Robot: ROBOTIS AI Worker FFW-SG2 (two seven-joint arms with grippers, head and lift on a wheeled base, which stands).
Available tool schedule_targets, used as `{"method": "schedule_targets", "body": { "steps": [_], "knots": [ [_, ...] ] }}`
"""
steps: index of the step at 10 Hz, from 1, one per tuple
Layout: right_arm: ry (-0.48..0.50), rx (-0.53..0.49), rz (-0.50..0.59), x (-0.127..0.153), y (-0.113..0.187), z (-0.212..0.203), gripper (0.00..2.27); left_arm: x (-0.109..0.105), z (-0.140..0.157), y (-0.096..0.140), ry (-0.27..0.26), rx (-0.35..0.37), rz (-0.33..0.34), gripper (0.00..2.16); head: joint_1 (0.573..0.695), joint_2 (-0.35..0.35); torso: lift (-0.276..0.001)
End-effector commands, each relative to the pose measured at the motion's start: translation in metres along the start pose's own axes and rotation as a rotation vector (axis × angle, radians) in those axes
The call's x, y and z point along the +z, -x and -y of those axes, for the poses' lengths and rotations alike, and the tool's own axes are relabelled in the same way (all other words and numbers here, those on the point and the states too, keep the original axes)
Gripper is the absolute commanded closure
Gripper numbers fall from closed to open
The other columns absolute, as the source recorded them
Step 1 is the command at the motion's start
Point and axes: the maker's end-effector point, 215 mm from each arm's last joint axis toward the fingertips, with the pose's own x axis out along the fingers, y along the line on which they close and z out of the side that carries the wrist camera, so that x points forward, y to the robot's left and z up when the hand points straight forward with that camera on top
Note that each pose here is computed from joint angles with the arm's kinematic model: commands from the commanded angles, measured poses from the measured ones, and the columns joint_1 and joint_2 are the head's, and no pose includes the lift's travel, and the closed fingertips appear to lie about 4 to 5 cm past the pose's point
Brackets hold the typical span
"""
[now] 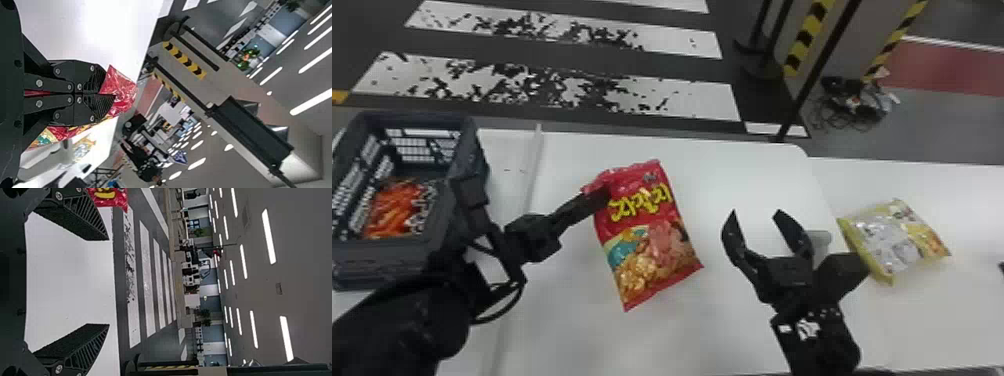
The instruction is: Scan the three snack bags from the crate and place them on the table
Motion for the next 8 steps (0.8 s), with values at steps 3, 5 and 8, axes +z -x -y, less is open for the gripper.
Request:
{"method": "schedule_targets", "body": {
  "steps": [3, 5, 8],
  "knots": [
    [-0.006, -0.001, -0.007, -0.004, 0.006, 0.000, 0.11, -0.067, 0.006, -0.034, -0.106, 0.016, -0.151, 1.52, 0.695, -0.272, -0.062],
    [-0.009, -0.003, -0.004, -0.003, 0.010, 0.001, 0.11, -0.067, -0.001, -0.035, -0.185, 0.090, -0.153, 0.00, 0.695, -0.290, -0.062],
    [-0.006, 0.003, -0.006, -0.001, 0.015, 0.001, 0.11, -0.033, 0.001, -0.024, -0.338, 0.195, -0.093, 0.03, 0.695, -0.284, -0.062]
  ]
}}
